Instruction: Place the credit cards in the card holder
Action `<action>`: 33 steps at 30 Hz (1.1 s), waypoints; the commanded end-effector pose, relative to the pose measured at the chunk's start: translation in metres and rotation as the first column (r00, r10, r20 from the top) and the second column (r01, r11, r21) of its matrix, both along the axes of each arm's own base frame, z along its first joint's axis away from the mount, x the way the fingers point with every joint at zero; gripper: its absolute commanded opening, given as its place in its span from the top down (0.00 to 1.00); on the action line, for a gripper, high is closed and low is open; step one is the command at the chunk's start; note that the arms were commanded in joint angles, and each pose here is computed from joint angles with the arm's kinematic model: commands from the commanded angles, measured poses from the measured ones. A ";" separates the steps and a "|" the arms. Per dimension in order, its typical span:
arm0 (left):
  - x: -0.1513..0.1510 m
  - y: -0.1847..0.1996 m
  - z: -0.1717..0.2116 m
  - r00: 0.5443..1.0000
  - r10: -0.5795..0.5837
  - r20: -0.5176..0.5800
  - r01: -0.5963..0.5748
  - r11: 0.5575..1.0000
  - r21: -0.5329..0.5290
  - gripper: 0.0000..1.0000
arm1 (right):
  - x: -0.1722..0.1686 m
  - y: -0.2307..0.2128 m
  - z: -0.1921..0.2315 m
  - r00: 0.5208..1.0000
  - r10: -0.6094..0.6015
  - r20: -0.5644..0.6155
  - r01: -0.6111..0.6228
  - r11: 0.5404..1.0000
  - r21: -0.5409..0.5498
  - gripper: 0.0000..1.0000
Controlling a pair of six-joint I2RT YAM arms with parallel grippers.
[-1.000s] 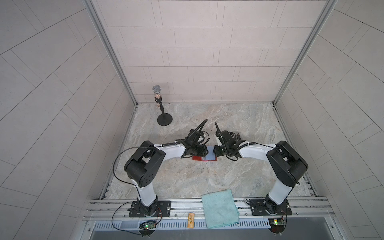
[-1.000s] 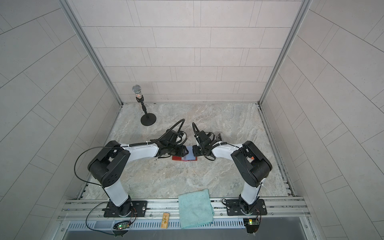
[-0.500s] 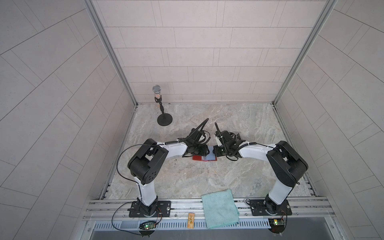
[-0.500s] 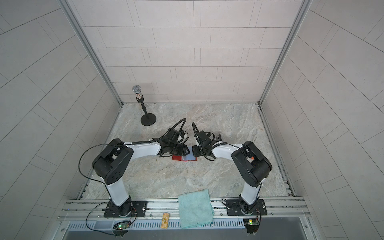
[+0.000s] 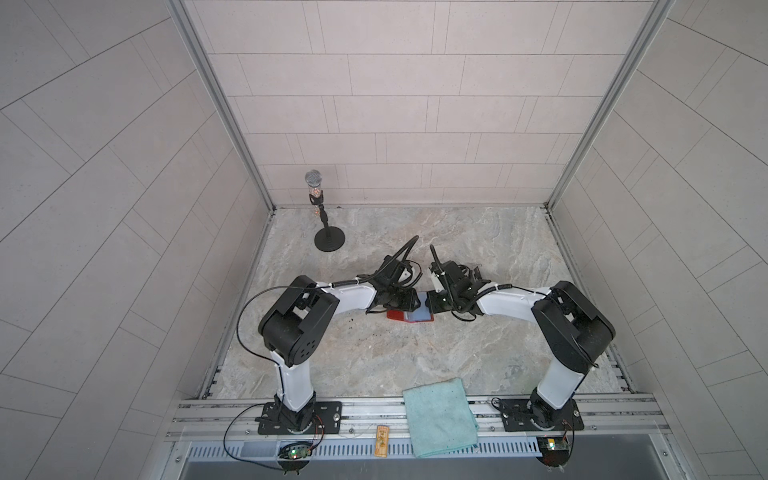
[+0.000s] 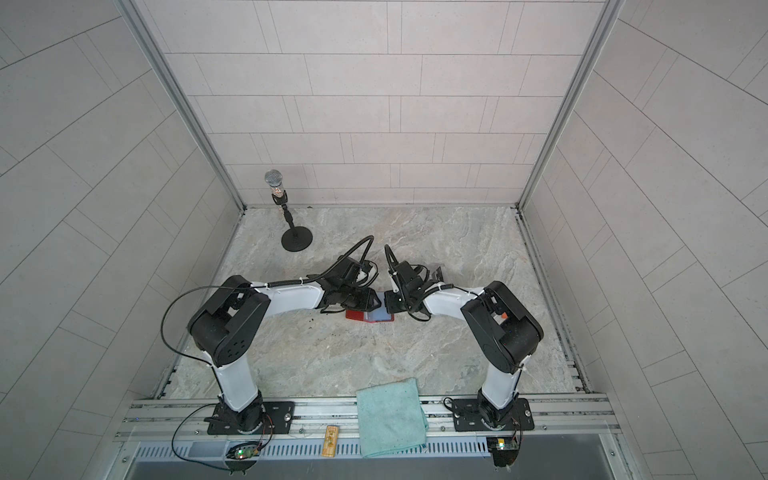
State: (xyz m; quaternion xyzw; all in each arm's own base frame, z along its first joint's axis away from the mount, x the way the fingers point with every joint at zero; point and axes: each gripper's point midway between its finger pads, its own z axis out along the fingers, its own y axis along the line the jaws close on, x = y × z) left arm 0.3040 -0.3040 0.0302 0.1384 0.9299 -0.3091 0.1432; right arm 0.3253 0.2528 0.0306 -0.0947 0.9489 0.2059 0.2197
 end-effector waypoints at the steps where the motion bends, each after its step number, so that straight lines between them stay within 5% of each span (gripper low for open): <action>1: -0.002 0.000 -0.007 1.000 -0.003 -0.031 0.003 1.000 0.008 0.65 | -0.007 0.002 -0.010 0.999 0.009 -0.031 -0.008 1.000 0.009 0.88; 15: 0.002 0.011 -0.007 1.000 0.021 -0.001 -0.021 0.998 0.067 0.97 | -0.004 -0.011 0.002 1.000 -0.023 0.015 0.024 0.999 -0.041 0.75; 33: 0.005 0.020 0.003 0.998 0.039 0.053 -0.044 0.994 0.095 0.99 | -0.005 -0.020 -0.001 1.000 -0.020 0.010 0.021 0.994 -0.111 0.79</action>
